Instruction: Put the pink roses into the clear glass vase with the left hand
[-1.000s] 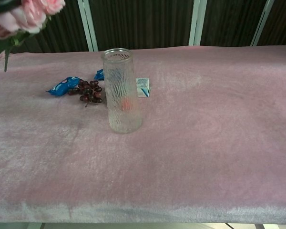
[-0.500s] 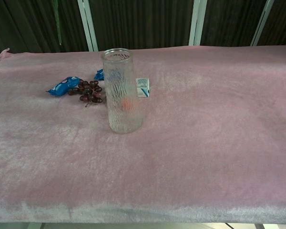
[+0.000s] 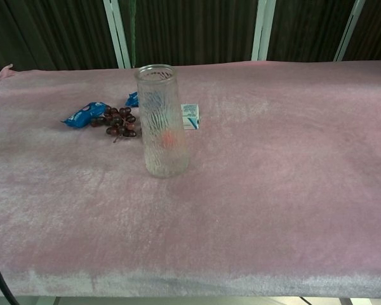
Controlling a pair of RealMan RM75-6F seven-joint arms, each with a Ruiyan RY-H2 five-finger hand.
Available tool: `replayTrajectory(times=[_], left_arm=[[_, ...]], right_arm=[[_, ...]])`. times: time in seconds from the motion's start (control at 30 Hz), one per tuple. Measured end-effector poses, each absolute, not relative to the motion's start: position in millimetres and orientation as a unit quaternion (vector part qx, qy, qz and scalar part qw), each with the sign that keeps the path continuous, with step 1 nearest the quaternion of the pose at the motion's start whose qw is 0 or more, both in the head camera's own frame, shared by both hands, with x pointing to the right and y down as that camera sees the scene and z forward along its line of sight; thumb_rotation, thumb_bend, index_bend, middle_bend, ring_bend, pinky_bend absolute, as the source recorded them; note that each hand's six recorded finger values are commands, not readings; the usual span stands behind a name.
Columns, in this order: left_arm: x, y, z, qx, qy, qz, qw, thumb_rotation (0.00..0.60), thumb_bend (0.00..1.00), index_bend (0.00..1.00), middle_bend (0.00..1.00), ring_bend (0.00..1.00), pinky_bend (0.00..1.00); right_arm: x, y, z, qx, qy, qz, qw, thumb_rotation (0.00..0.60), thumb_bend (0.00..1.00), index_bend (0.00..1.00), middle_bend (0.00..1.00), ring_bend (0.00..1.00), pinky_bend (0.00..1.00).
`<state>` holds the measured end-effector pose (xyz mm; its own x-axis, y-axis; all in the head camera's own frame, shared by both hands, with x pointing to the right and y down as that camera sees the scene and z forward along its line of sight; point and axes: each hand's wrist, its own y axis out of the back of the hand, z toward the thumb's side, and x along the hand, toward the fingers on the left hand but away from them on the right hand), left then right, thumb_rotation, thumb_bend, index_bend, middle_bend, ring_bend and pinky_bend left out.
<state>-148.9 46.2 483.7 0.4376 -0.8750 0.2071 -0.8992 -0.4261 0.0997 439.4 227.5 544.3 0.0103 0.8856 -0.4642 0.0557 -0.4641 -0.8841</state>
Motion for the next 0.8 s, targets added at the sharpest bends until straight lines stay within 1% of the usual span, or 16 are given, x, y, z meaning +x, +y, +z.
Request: replayTrajectory(times=[0.23,0.33,0.47,0.67,0.8], left_arm=[[-130.6,39.5,493.2,0.837,-0.533,0.067,0.104,0.600,0.37,0.62,0.64,0.42,0.29],[-126.4,36.0,497.8,0.836,-0.535,0.075,0.098,0.600,0.37,0.62,0.64,0.42,0.29],[-124.6,37.2,505.3,0.834,-0.535,0.081,0.106,0.600,0.37,0.62,0.64,0.42,0.29],[-129.4,40.0,523.7,0.830,-0.536,0.097,0.121,0.600,0.37,0.62,0.64,0.42,0.29],[-134.2,41.3,541.1,0.825,-0.538,0.107,0.138,0.600,0.37,0.62,0.64,0.42,0.28]], right_arm=[[436.5,230.4,542.5,-0.624,-0.377,0.586,0.355,0.600,0.13,0.00,0.00,0.00,0.00],[437.7,231.0,540.8,-0.625,-0.379,0.584,0.354,0.600,0.13,0.00,0.00,0.00,0.00],[441.4,231.4,535.4,-0.623,-0.388,0.580,0.354,0.600,0.13,0.00,0.00,0.00,0.00],[445.8,232.1,529.9,-0.618,-0.398,0.577,0.354,0.600,0.13,0.00,0.00,0.00,0.00],[445.6,232.7,529.0,-0.619,-0.400,0.576,0.354,0.600,0.13,0.00,0.00,0.00,0.00]])
